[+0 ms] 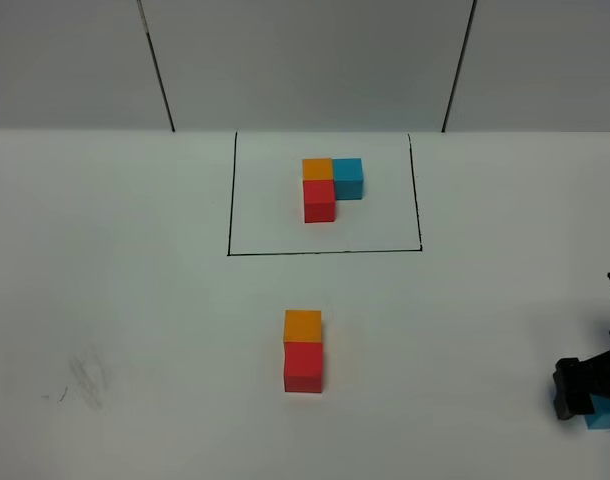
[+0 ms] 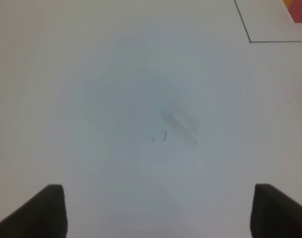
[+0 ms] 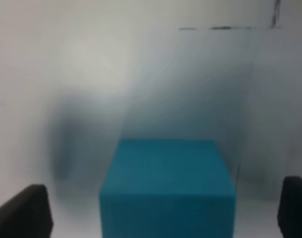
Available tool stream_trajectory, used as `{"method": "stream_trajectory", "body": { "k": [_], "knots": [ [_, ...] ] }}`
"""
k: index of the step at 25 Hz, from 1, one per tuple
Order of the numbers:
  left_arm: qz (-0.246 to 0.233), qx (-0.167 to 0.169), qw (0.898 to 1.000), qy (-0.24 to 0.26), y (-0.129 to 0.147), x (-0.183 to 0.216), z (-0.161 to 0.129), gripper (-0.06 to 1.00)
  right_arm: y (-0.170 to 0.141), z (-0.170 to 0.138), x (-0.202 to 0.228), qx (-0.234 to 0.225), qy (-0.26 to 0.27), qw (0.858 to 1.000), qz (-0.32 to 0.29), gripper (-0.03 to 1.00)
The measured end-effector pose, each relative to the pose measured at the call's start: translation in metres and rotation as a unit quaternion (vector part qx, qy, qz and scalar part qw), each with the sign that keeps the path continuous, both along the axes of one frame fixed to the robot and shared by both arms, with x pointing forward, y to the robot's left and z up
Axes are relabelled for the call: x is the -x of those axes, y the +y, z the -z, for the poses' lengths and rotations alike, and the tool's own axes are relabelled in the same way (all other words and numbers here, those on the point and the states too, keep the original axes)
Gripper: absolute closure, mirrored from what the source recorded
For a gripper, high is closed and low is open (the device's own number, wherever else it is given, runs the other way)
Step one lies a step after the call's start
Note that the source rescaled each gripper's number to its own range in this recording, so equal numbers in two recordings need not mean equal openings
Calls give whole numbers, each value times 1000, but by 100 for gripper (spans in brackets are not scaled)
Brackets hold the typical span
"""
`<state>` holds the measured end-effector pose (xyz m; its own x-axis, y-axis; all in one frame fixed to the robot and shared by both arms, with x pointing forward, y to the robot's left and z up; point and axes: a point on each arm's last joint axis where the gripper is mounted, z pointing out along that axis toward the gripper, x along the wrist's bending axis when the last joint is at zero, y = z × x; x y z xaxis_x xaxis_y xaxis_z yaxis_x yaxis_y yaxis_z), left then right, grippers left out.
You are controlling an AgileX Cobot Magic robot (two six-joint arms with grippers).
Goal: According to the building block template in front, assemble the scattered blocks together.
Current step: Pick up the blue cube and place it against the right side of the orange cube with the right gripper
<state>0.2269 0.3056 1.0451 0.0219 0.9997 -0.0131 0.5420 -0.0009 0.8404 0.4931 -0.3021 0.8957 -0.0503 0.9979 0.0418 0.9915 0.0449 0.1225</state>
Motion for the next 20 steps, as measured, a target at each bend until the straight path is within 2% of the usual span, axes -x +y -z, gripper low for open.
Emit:
{"method": "stream_trajectory", "body": {
  "k": [2, 3, 7, 9, 15, 20],
  "knots": [
    [0, 0, 1000, 0, 0, 0, 0, 30, 0, 0, 0, 0, 0, 1000, 0, 26],
    [0, 0, 1000, 0, 0, 0, 0, 30, 0, 0, 0, 0, -1, 1000, 0, 36],
    [0, 0, 1000, 0, 0, 0, 0, 30, 0, 0, 0, 0, -1, 1000, 0, 93],
    [0, 0, 1000, 0, 0, 0, 0, 30, 0, 0, 0, 0, -2, 1000, 1, 96],
    [0, 0, 1000, 0, 0, 0, 0, 30, 0, -5, -4, -2, 7, 1000, -2, 96],
    [0, 0, 1000, 0, 0, 0, 0, 30, 2, -22, -12, -6, 42, 999, -30, 96]
  ]
}}
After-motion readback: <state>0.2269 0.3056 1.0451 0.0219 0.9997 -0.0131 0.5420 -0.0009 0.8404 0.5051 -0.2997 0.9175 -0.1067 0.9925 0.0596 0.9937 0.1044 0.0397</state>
